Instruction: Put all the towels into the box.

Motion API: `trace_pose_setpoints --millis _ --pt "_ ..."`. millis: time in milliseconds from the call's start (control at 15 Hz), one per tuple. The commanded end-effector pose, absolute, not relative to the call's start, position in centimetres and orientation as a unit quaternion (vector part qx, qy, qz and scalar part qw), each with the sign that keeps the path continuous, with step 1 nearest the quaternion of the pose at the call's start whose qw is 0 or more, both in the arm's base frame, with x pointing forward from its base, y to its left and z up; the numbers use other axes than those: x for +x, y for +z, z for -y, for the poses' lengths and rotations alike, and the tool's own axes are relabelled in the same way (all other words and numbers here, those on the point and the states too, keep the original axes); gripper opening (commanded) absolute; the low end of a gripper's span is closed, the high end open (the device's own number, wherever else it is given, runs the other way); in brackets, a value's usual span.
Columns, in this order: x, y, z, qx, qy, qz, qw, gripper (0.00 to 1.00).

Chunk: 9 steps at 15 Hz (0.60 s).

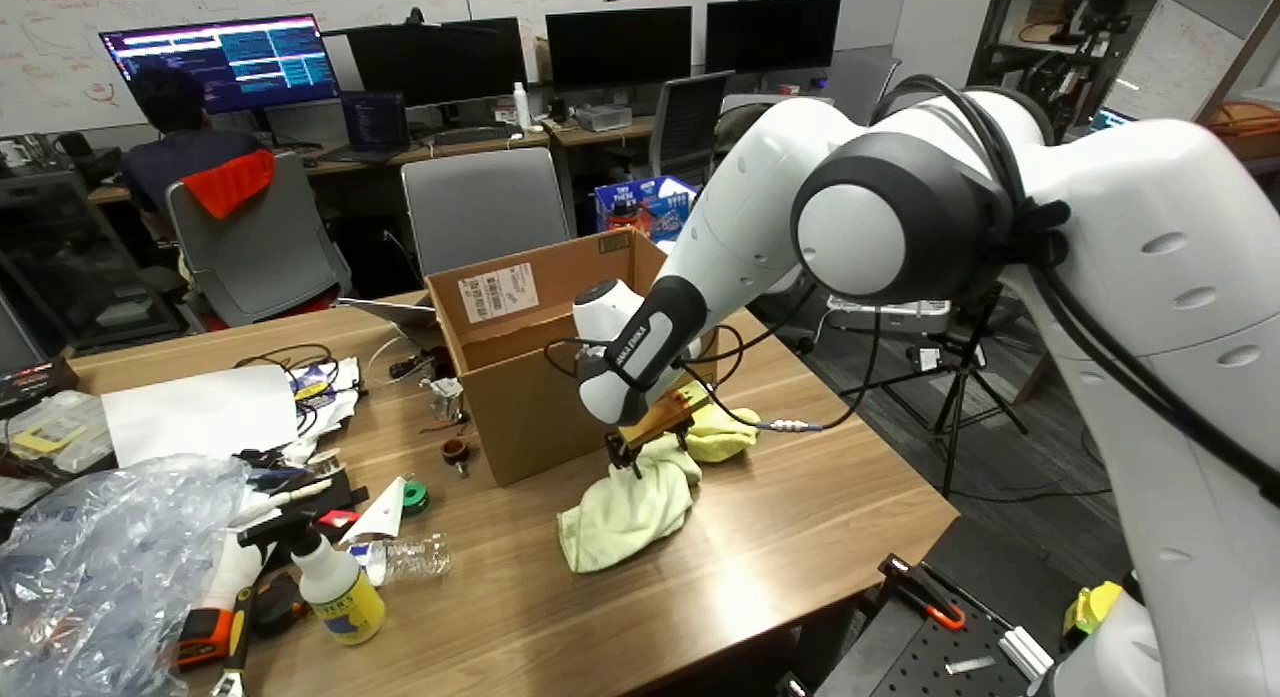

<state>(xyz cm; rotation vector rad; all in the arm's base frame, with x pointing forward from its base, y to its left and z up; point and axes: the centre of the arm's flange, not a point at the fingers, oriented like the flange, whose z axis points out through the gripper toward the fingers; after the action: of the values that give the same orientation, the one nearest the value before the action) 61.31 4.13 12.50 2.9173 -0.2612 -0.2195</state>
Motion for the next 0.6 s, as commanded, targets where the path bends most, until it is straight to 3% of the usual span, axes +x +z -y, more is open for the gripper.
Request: trace_pose_setpoints --millis 0,533 --pt "61.8 11.9 -3.9 0.989 -0.066 0.089 0.1 1.0" --pt "60.4 9.4 -3.1 0.987 -0.086 0.096 0.094 1.0"
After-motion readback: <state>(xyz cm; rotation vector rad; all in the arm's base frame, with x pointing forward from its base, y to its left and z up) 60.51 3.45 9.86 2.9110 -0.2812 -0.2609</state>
